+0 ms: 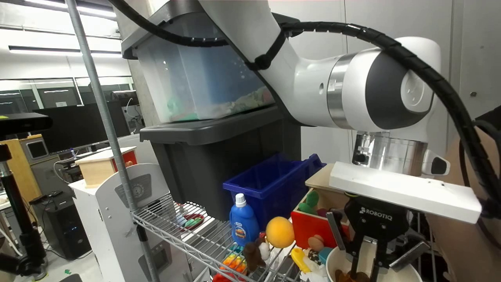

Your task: Remove the brown plush toy from the white pot and place it on the right side of the rack

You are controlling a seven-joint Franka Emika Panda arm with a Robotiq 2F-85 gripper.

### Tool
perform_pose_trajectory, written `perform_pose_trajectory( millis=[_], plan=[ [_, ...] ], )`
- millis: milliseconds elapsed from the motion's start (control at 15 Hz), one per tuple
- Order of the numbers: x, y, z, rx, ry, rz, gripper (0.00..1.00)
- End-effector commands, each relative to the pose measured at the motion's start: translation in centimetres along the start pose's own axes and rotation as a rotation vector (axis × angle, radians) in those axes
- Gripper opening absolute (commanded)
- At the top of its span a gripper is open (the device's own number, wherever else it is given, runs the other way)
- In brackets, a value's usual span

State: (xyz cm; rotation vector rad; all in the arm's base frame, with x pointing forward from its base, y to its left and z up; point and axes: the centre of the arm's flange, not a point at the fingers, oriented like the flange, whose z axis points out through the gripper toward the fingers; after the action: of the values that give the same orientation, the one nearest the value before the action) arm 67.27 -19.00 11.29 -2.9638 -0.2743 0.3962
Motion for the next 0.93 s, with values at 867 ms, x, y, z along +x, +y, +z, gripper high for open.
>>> perform_pose_trajectory(
  millis=[867],
  plan=[
    [0.0,-0.5,-2.0,0.005,-0.002,-0.019,0.01]
  ],
)
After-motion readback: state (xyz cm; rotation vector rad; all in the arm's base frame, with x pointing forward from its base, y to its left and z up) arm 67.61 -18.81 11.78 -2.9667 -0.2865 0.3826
